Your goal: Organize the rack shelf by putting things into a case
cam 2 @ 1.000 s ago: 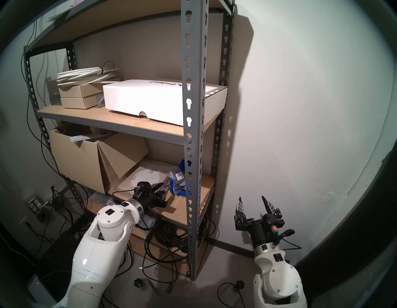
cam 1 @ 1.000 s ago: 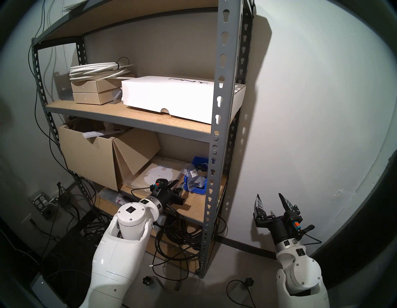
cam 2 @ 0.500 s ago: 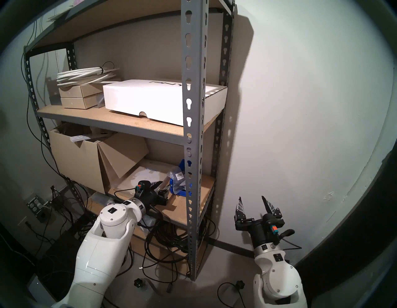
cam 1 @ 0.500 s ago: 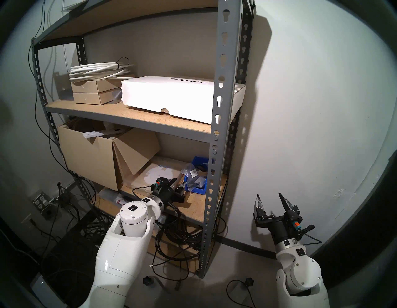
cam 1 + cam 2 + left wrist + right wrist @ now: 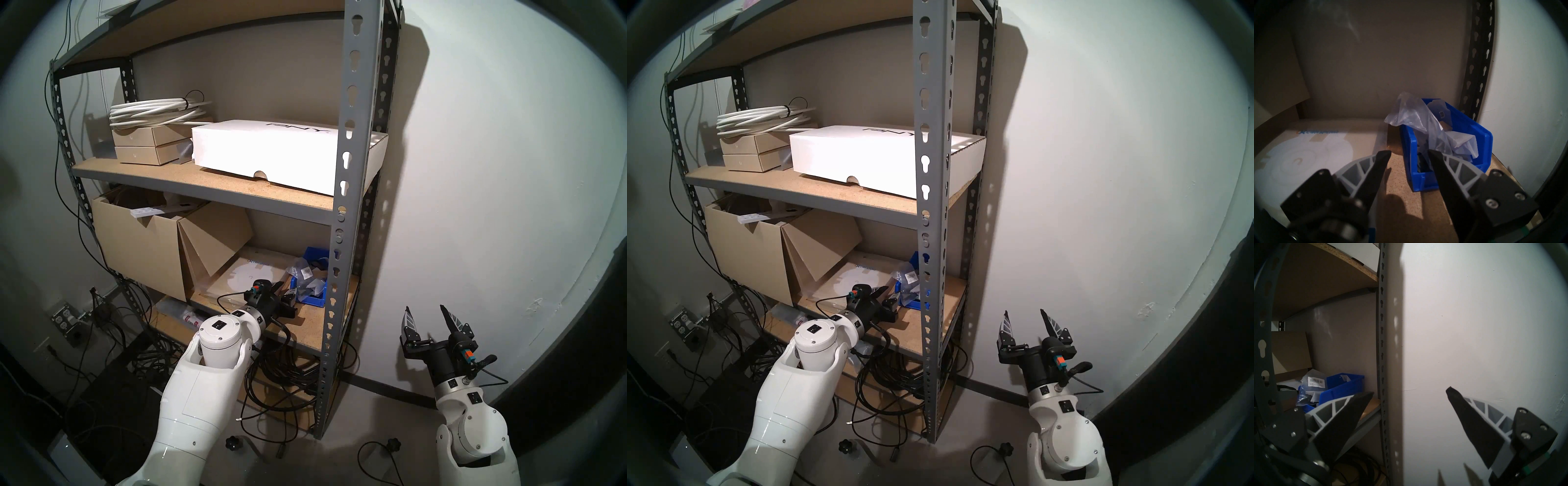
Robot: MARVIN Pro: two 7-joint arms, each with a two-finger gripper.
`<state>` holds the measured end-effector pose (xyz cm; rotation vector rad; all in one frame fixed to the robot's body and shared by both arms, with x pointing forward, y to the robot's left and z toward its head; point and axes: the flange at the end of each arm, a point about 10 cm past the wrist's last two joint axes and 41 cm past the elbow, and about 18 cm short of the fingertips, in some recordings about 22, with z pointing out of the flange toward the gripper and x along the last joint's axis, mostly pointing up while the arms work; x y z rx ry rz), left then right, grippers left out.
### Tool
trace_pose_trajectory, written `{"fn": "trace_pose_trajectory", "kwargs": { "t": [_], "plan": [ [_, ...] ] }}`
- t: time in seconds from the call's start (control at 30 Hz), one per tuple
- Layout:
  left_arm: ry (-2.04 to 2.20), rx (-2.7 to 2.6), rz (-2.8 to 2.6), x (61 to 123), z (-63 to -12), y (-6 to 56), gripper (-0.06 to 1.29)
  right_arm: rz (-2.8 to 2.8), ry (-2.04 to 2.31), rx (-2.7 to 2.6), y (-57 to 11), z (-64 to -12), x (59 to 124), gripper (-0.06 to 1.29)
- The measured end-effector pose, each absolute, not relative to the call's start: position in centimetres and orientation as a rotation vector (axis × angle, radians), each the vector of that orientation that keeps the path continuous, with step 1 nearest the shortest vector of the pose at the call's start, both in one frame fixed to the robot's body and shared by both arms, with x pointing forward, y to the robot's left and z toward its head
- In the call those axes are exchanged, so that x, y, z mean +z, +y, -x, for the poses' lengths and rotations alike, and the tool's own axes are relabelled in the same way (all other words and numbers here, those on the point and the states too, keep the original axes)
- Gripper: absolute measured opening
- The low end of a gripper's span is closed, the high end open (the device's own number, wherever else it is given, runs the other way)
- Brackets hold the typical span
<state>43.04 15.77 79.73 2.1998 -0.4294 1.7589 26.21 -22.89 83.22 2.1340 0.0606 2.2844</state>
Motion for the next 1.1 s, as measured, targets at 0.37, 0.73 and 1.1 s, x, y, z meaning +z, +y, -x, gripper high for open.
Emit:
{"fn": "trace_pose_trajectory", "kwargs": {
  "t": [0.37, 0.73, 1.1],
  "plan": [
    [-0.427, 1.787, -2.191, 80.3, -44.0, 15.7, 0.71, -2.134, 0.061, 2.284, -22.9, -26.2, 83.2, 1.24],
    [-0.433, 1.79, -2.181, 80.5, -44.3, 15.2, 0.71, -2.134, 0.061, 2.284, -22.9, -26.2, 83.2, 1.24],
    [-0.43, 1.788, -2.198, 79.8, -45.0, 14.7, 0.7, -2.134, 0.061, 2.284, -22.9, -26.2, 83.2, 1.24]
  ]
}}
